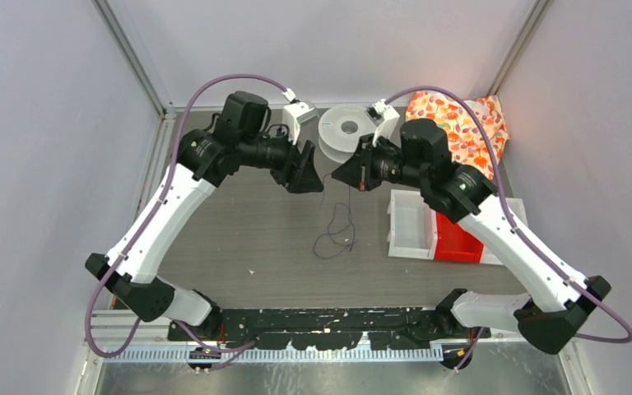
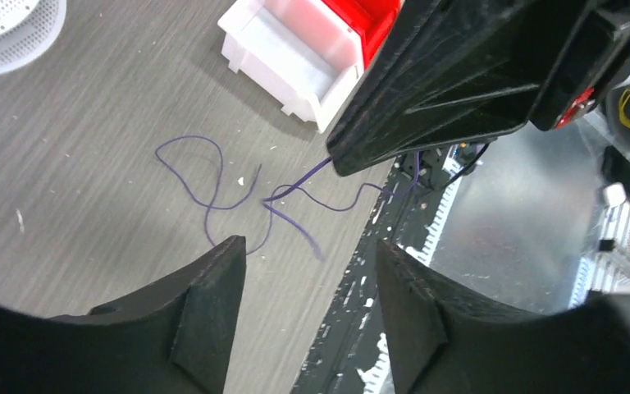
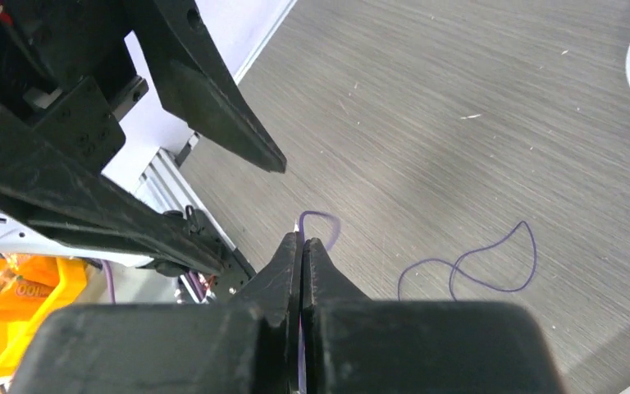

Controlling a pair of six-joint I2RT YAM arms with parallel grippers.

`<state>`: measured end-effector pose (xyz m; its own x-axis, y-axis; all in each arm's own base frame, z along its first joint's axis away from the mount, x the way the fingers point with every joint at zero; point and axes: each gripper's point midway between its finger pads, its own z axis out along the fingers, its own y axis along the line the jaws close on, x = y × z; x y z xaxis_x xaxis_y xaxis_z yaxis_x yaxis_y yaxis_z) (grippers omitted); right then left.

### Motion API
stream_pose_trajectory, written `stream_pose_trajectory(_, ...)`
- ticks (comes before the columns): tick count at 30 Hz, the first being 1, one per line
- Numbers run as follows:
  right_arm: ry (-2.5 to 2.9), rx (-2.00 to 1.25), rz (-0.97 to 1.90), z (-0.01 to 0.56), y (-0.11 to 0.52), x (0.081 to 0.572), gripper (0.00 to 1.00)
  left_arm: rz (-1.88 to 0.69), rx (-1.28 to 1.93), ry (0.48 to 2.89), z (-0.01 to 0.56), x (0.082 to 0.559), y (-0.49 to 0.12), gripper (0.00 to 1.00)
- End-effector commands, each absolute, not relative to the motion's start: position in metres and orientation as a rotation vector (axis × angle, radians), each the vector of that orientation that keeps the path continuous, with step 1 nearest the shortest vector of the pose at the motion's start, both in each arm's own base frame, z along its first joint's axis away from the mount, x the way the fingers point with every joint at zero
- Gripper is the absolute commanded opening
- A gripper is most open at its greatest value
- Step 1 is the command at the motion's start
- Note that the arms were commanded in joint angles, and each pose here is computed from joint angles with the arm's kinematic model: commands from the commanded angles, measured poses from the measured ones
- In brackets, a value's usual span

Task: Wrap the cables

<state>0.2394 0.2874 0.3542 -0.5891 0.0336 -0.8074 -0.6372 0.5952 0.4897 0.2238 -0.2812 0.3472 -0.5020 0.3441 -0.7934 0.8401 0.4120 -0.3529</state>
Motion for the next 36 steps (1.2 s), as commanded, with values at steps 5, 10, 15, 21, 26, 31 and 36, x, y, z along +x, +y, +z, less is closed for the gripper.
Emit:
stream_pose_trajectory(5, 1.667, -0.337, 1.076, 0.426, 0.266, 0.235, 0.01, -1.177, 0.815, 1.995, 0.371, 0.223, -0.288, 0.65)
stream_pose_trajectory(10, 1.654, -0.321, 1.076, 0.428, 0.263, 0.233, 0.01, -1.230, 0.681, 1.989, 0.369, 0.239, -0.286, 0.62)
stream_pose_trajectory(15, 1.657, -0.315, 1.075, 0.427, 0.262, 0.233, 0.01, -1.422, 0.677, 1.952, 0.378, 0.232, -0.296, 0.62)
stream_pose_trajectory(21, 1.658, -0.316, 1.084, 0.426, 0.263, 0.232, 0.01, -1.565, 0.621, 1.936, 0.376, 0.235, -0.309, 0.36)
stream_pose_trajectory(26, 1.666, -0.299, 1.063, 0.423, 0.258, 0.232, 0.01, -1.551, 0.614, 1.938, 0.375, 0.239, -0.310, 0.01)
stream_pose_trajectory(31, 1.707, -0.237, 0.945, 0.412, 0.240, 0.241, 0.01, -1.456, 0.576, 1.973, 0.368, 0.254, -0.309, 0.23)
stream_pose_trajectory(36, 1.766, -0.088, 0.724, 0.390, 0.202, 0.257, 0.00, -1.260, 0.467, 2.038, 0.356, 0.297, -0.295, 0.67)
